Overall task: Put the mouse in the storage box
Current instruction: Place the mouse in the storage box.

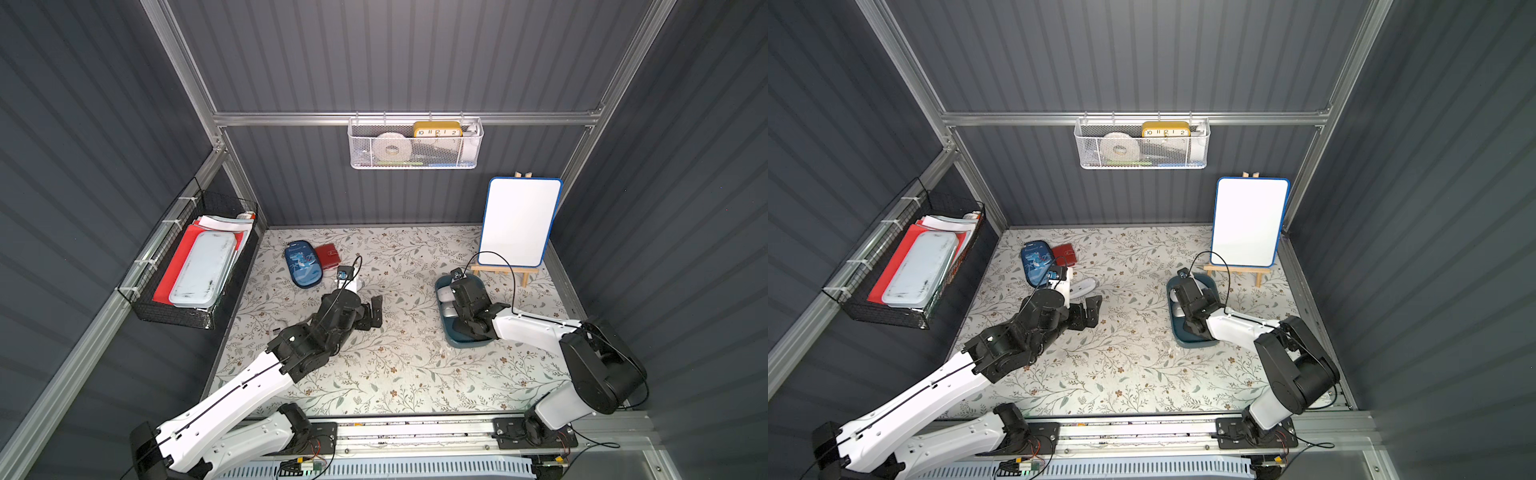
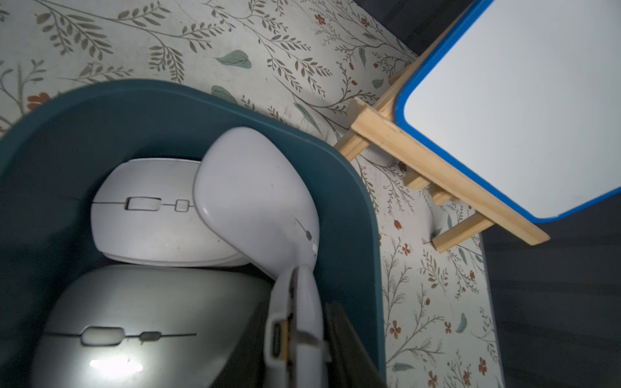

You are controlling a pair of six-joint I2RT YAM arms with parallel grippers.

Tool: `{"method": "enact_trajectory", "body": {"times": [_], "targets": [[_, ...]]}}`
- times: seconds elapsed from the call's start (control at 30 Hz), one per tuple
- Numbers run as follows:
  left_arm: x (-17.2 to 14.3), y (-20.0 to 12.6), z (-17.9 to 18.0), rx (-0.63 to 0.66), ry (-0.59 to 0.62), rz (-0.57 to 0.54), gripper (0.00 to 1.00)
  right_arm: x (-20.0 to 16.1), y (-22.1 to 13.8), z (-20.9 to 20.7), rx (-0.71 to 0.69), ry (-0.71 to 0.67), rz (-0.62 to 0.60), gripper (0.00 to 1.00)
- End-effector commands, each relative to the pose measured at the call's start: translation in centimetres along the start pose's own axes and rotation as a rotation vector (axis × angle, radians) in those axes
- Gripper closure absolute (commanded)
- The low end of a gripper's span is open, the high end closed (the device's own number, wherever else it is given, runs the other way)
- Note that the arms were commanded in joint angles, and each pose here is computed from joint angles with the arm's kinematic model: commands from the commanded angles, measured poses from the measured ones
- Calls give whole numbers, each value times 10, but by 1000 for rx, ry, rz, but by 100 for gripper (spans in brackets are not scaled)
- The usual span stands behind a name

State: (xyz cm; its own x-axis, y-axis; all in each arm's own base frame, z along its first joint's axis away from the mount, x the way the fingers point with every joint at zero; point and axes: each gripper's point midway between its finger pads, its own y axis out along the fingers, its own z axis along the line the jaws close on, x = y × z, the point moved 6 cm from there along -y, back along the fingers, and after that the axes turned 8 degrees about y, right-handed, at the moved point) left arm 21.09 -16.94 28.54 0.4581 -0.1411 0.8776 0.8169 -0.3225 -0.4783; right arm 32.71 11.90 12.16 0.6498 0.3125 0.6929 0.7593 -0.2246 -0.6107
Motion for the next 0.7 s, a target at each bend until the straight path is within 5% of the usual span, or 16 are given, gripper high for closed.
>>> {"method": "enact_trajectory", "body": {"times": [0.0, 0.17, 0.5, 0.67], "targets": [[0, 1, -1, 7, -14, 8, 1, -2, 0, 3, 4, -8, 6, 67], [-6, 7, 0, 23, -49, 29, 1, 0, -11, 3, 21, -9, -24, 45], [-33, 39, 5, 128, -228, 104, 1, 10, -57, 10, 94, 15, -139, 29], [-40, 71, 47, 203, -340, 157, 1, 13, -84, 7, 210, 120, -205, 26]]}}
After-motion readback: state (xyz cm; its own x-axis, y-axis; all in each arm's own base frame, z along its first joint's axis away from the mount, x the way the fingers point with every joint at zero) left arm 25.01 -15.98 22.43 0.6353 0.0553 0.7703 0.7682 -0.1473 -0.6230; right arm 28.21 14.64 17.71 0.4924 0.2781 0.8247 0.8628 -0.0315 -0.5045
